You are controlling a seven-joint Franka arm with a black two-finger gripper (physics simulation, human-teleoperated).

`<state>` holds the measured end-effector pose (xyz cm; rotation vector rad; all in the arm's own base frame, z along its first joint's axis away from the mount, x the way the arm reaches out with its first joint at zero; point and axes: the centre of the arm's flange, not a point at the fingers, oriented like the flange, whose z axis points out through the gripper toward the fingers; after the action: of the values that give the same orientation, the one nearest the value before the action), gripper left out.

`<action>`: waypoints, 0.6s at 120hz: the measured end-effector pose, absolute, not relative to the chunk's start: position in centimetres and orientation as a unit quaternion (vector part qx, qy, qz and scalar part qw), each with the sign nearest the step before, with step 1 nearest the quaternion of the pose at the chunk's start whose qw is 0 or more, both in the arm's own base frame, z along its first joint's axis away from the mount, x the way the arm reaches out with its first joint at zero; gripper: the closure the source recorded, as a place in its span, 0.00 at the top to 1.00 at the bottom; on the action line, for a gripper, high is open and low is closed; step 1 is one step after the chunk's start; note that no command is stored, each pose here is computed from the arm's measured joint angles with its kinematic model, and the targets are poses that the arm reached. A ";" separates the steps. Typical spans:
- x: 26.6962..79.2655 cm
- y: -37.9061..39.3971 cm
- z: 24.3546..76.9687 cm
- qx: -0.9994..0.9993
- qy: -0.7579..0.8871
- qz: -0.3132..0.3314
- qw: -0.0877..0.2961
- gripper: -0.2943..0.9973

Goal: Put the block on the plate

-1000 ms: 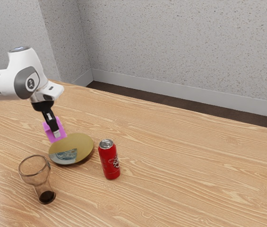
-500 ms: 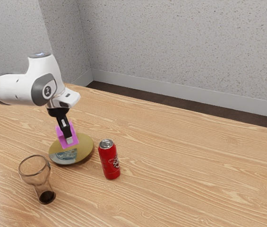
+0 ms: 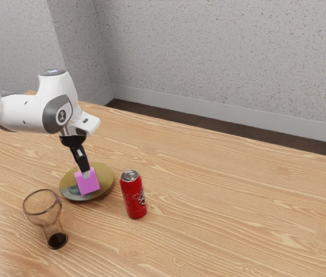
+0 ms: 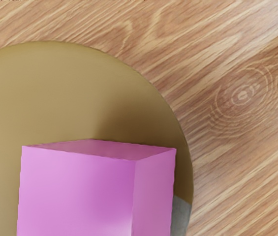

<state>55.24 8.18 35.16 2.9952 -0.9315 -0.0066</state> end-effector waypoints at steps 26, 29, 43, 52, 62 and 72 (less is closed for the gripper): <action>59.4 3.4 42.1 0.938 -0.343 0.049 -0.016 0.75; 60.1 1.9 43.7 0.933 -0.355 0.057 -0.018 0.75; 61.8 -4.5 51.3 0.909 -0.409 0.081 -0.026 0.76; 61.6 -7.0 54.6 0.899 -0.429 0.078 -0.027 0.76; 61.0 -7.9 57.4 0.896 -0.438 0.072 -0.025 0.77; 59.9 -8.4 60.2 0.893 -0.445 0.066 -0.019 0.77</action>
<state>59.90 -8.36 60.25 2.8393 -1.4139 0.2105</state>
